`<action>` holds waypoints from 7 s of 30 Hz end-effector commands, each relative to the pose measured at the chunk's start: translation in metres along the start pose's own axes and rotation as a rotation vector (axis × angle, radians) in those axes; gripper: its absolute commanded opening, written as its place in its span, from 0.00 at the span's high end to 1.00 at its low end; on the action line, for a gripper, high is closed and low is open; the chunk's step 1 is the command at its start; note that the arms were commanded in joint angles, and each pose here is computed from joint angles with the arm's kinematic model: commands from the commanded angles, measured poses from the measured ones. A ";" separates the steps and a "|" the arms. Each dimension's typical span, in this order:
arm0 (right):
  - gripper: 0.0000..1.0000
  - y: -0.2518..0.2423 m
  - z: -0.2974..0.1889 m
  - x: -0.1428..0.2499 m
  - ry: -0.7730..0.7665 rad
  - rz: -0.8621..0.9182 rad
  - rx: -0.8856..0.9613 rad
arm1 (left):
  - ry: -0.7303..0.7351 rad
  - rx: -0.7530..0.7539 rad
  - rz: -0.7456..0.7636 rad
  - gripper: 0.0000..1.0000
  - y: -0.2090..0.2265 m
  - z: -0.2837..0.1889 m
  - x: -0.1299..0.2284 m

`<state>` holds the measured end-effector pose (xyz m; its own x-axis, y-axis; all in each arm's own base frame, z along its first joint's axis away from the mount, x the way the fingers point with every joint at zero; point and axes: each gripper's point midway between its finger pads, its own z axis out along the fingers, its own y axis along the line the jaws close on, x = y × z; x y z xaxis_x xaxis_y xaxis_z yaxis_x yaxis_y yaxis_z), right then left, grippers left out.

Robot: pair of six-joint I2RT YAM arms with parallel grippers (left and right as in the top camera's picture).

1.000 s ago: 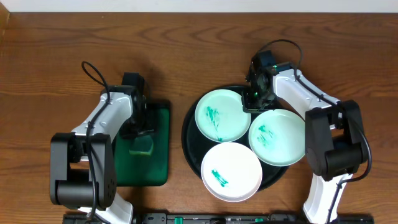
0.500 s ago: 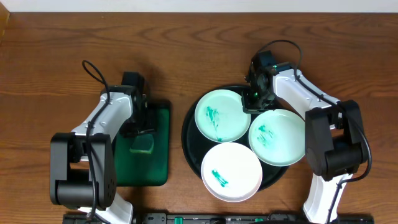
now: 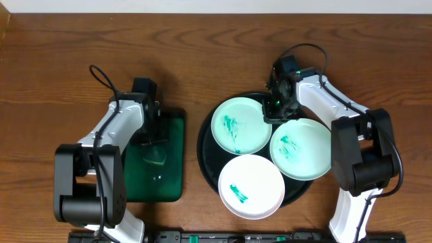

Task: Clean dirty plates on tray and stack at the side
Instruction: 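Grasp the green-yellow sponge with the left gripper and lift it, then carry the sponge with the left gripper toward the held plate, then scrub the plate surface with the sponge while the right gripper holds it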

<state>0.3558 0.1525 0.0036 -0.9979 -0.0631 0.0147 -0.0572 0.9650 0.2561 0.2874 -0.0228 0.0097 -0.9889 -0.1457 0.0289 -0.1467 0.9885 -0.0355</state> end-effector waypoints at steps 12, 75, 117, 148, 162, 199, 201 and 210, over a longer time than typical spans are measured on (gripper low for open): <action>0.99 -0.005 0.012 0.010 0.054 0.012 0.016 | -0.107 0.020 0.000 0.93 0.000 -0.049 0.007; 0.99 -0.004 0.012 0.010 0.052 0.001 0.016 | -0.752 0.051 0.057 0.93 -0.001 -0.207 0.000; 0.99 -0.005 0.012 0.011 0.058 -0.006 0.017 | -0.108 -0.092 -0.312 0.93 0.015 -0.081 0.046; 0.99 0.003 0.012 0.008 0.046 -0.012 -0.025 | -0.288 0.544 0.186 0.93 -0.166 -0.115 0.014; 0.99 0.004 0.012 0.008 0.047 -0.024 -0.032 | -0.067 0.834 0.157 0.93 -0.256 -0.073 -0.007; 0.99 0.003 0.012 0.014 0.071 -0.022 -0.026 | -0.058 0.045 0.040 0.93 -0.155 0.022 -0.035; 0.99 0.003 0.012 0.014 0.071 -0.023 -0.026 | -0.069 0.040 0.045 0.93 -0.157 0.019 -0.038; 0.99 0.003 0.012 0.012 0.066 -0.024 -0.028 | 0.016 0.476 0.245 0.93 -0.271 -0.002 0.000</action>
<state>0.3482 0.1557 0.0036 -0.9948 -0.0933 0.0414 -0.0780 0.9568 0.2802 0.3398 -0.2439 0.0139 -0.9994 -0.0007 -0.0335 0.0112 0.9352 -0.3539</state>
